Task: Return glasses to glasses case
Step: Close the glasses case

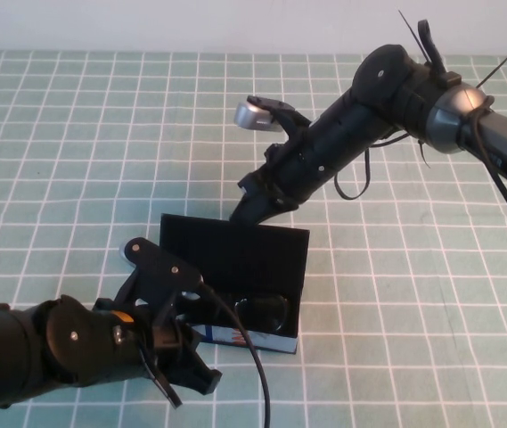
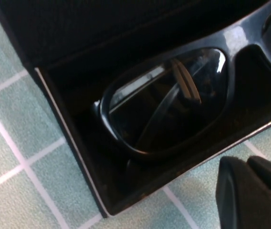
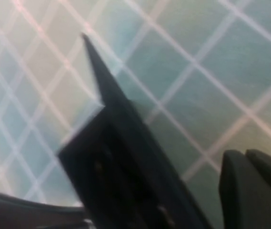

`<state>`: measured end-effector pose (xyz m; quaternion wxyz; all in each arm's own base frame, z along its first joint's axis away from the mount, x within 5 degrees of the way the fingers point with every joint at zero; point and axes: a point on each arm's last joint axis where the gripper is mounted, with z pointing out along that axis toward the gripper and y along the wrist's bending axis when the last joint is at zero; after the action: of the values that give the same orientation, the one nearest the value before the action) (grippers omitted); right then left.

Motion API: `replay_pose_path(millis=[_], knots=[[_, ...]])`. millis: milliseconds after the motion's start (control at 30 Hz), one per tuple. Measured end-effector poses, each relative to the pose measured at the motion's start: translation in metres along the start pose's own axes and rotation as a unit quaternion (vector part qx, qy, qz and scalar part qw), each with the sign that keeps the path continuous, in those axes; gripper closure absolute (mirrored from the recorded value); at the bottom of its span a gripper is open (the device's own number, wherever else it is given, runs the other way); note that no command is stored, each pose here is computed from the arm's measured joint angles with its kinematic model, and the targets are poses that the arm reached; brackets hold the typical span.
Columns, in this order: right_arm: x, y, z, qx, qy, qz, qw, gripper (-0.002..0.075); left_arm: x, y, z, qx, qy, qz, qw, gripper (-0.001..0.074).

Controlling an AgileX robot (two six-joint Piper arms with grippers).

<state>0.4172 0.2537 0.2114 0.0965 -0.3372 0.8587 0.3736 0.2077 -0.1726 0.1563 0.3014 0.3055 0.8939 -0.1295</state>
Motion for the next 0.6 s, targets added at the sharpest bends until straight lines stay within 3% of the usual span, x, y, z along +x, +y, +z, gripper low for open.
replay_pose_path(millis=[233,467,600], knots=[[-0.004,0.012,0.005,-0.035,-0.013,0.004,0.999,0.0737,-0.002,0.002,0.000,-0.009,-0.009,0.000,1.000,0.0734],[-0.003,0.043,0.030,-0.051,0.012,-0.015,0.999,0.0737,-0.002,0.002,0.000,-0.012,-0.012,-0.001,1.000,0.0734],[0.001,0.055,0.039,-0.027,0.039,-0.034,0.998,0.0737,-0.002,0.002,0.000,-0.013,-0.013,-0.001,1.000,0.0734]])
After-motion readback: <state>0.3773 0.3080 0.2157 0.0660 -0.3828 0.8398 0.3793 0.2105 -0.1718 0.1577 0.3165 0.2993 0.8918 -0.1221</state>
